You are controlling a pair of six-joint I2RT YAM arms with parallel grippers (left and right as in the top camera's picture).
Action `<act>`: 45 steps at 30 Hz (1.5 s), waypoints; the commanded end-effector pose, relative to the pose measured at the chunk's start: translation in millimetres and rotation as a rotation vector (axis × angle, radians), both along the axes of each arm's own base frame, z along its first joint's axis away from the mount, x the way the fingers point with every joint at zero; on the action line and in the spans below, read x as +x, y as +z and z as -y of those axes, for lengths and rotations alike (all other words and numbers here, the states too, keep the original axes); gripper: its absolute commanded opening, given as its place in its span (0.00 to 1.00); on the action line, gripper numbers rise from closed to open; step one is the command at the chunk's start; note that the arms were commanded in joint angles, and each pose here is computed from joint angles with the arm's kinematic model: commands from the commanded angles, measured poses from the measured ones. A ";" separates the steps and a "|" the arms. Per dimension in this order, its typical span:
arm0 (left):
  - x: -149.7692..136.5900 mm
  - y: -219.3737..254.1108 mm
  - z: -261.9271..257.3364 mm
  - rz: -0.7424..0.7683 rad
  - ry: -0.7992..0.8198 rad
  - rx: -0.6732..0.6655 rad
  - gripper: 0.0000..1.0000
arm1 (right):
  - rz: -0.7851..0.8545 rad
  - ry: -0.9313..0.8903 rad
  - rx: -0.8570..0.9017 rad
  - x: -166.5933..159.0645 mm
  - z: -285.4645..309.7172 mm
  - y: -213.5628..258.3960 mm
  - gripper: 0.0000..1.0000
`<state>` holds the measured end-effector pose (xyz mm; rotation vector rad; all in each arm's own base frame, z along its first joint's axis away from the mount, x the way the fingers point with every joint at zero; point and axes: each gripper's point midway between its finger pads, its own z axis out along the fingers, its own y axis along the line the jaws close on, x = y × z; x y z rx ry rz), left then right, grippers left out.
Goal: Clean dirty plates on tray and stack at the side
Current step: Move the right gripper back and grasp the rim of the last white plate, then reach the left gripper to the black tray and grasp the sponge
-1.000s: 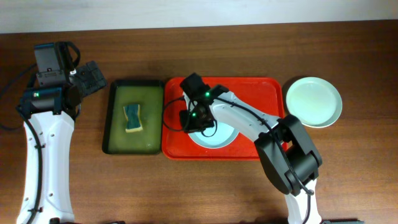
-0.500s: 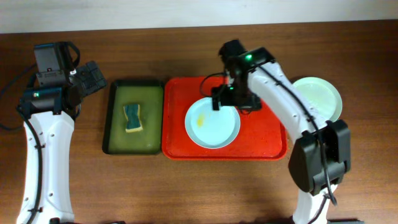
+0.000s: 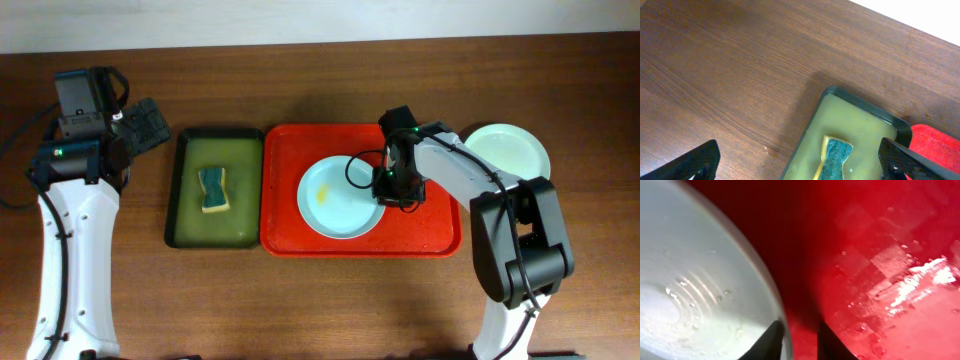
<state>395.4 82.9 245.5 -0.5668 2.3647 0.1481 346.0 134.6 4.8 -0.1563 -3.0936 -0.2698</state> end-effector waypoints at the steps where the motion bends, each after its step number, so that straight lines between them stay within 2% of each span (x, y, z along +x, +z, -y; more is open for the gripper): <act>1: -1.4 0.4 -1.4 0.002 0.013 0.000 0.99 | -0.006 -0.034 0.017 -1.8 -4.3 -1.1 0.11; 4: -1.4 0.4 -1.4 0.002 0.013 0.000 0.99 | 0.008 -0.081 0.024 3.8 -5.9 -0.8 0.04; 8: -1.4 0.4 -1.4 0.002 0.013 0.000 0.99 | -0.002 -0.131 0.043 4.5 -9.3 0.0 0.04; 9: -1.4 0.4 -1.4 0.002 0.013 0.000 0.99 | -0.010 -0.129 0.069 3.5 -13.9 1.0 0.06; 10: -1.4 0.4 -1.4 0.002 0.013 0.000 0.99 | -0.009 -0.128 0.068 3.6 -13.7 0.9 0.16; 11: -1.4 0.4 -1.4 0.002 0.013 0.000 0.99 | -0.008 -0.129 0.068 3.9 -13.5 0.9 0.22; 13: -1.4 0.4 -1.4 0.002 0.013 0.000 0.99 | 0.005 -0.129 0.069 7.0 -13.5 1.1 0.23; 15: -1.4 0.4 -1.4 0.002 0.013 0.000 0.99 | 0.016 -0.128 0.073 10.8 -14.7 3.8 0.17; 22: -1.4 0.4 -1.4 0.002 0.013 0.000 0.99 | 0.040 -0.082 0.046 20.6 -9.6 20.0 0.16; 26: -1.4 0.4 -1.4 0.002 0.013 0.000 0.99 | 0.031 -0.081 0.038 18.0 -8.4 18.8 0.04; 28: -1.4 0.4 -1.4 0.002 0.013 0.000 0.99 | 0.027 -0.082 0.037 16.5 -7.8 17.6 0.05; 29: -1.4 0.4 -1.4 0.002 0.013 0.000 0.99 | 0.027 -0.082 0.022 15.6 -5.3 15.7 0.10; 37: -1.4 0.4 -1.4 0.002 0.013 0.000 0.99 | 0.014 -0.061 0.001 10.6 -9.9 3.1 0.12; 41: -1.4 0.4 -1.4 0.002 0.013 0.000 0.99 | 0.017 -0.052 -0.022 10.0 -9.9 0.7 0.10; 42: -1.4 0.4 -1.4 0.002 0.013 0.000 0.99 | 0.016 -0.052 -0.022 9.6 -9.8 0.7 0.04; 45: -1.4 0.4 -1.4 0.002 0.013 0.000 0.99 | 0.014 -0.052 -0.017 9.3 -10.6 0.8 0.04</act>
